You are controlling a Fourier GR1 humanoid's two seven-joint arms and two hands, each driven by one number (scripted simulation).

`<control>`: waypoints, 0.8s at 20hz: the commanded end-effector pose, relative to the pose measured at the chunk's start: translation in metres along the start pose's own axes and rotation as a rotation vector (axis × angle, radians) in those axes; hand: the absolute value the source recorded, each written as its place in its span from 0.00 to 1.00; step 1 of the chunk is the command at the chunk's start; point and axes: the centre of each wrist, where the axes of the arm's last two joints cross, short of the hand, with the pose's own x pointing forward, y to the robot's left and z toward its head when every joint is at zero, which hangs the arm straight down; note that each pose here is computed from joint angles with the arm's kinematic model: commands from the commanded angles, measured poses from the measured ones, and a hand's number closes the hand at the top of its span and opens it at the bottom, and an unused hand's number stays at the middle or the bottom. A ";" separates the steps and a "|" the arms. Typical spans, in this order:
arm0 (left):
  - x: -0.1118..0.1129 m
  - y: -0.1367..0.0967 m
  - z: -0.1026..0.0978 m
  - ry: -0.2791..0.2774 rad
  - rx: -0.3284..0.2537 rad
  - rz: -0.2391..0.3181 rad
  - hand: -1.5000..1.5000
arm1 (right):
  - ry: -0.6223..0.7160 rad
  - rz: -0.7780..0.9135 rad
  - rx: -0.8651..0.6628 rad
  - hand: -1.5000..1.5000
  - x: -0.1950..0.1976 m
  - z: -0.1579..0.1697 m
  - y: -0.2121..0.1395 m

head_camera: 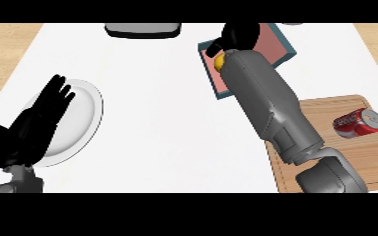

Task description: Pick the lemon from the cutting board and place it in the cardboard box

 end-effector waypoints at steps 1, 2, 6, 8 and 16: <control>0.004 0.005 -0.003 -0.002 0.020 -0.011 0.50 | -0.008 -0.270 -0.164 0.00 0.004 -0.004 -0.017; -0.002 -0.001 -0.003 0.009 0.003 0.001 0.50 | 0.014 -0.304 -0.200 0.00 0.000 0.000 -0.010; 0.004 0.014 -0.003 0.002 0.020 0.005 0.50 | 0.043 -0.484 -0.251 0.00 0.001 -0.005 -0.031; 0.001 0.007 0.004 0.010 0.029 -0.006 0.50 | 0.052 -0.513 -0.273 0.00 -0.020 -0.010 -0.031; -0.021 0.015 0.010 0.033 0.052 0.002 0.50 | 0.055 -0.602 -0.268 0.00 -0.083 0.005 -0.071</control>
